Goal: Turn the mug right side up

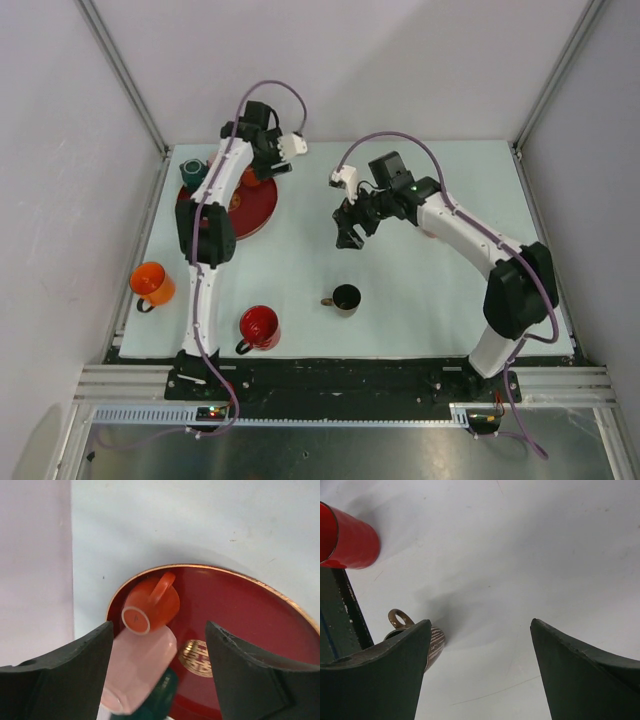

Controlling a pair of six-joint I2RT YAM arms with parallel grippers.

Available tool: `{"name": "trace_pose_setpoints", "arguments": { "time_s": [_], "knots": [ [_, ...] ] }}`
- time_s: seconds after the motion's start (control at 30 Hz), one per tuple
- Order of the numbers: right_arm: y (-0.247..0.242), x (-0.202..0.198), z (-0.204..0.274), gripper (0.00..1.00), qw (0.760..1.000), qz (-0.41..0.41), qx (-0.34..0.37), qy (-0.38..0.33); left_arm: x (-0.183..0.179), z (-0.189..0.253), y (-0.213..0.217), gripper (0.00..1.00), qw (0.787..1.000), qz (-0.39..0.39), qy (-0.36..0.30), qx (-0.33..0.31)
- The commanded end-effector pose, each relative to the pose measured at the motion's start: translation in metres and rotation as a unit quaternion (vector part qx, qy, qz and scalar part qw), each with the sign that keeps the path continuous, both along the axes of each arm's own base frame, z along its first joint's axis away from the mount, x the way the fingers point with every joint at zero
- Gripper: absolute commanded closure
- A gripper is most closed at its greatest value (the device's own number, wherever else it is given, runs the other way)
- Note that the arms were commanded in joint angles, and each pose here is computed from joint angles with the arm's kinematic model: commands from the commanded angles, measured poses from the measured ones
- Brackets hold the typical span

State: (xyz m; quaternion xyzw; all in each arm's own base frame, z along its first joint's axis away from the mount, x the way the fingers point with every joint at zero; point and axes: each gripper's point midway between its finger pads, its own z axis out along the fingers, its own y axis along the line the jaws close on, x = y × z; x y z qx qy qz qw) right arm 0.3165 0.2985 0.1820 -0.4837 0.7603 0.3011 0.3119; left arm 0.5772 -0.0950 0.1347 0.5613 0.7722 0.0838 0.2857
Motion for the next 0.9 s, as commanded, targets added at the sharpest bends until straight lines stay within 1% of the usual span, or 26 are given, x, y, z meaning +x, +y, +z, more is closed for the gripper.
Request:
{"name": "trace_pose_setpoints", "arguments": {
  "time_s": [0.0, 0.1, 0.23, 0.3, 0.43, 0.53, 0.63, 0.73, 0.87],
  "knots": [
    [0.009, 0.008, 0.003, 0.15, 1.0, -0.006, 0.013, 0.027, 0.029, 0.006, -0.001, 0.25, 0.975, -0.182, -0.06, 0.114],
    [0.008, 0.01, -0.008, 0.15, 0.999, -0.017, -0.006, 0.051, 0.026, -0.015, 0.006, 0.33, 0.956, -0.237, -0.041, 0.167],
    [0.005, 0.012, -0.015, 0.15, 0.997, -0.025, -0.026, 0.068, 0.029, -0.045, 0.022, 0.44, 0.948, -0.24, -0.012, 0.207],
    [0.004, 0.013, -0.016, 0.15, 0.997, -0.029, -0.032, 0.069, 0.034, -0.053, 0.026, 0.45, 0.948, -0.234, -0.009, 0.217],
    [0.002, 0.013, -0.015, 0.15, 0.996, -0.035, -0.038, 0.069, 0.037, -0.066, 0.023, 0.45, 0.947, -0.235, -0.004, 0.217],
    [-0.002, 0.012, -0.016, 0.15, 0.996, -0.039, -0.045, 0.068, 0.03, -0.074, 0.024, 0.45, 0.951, -0.222, 0.01, 0.214],
    [-0.004, 0.011, -0.017, 0.15, 0.996, -0.042, -0.05, 0.066, 0.02, -0.07, 0.027, 0.46, 0.958, -0.206, 0.019, 0.2],
    [-0.003, 0.012, -0.017, 0.15, 0.996, -0.04, -0.05, 0.064, 0.011, -0.063, 0.028, 0.5, 0.965, -0.19, 0.022, 0.178],
    [-0.001, 0.012, -0.014, 0.15, 0.996, -0.037, -0.048, 0.059, -0.011, -0.063, 0.031, 0.56, 0.965, -0.19, 0.043, 0.177]
  ]
}}
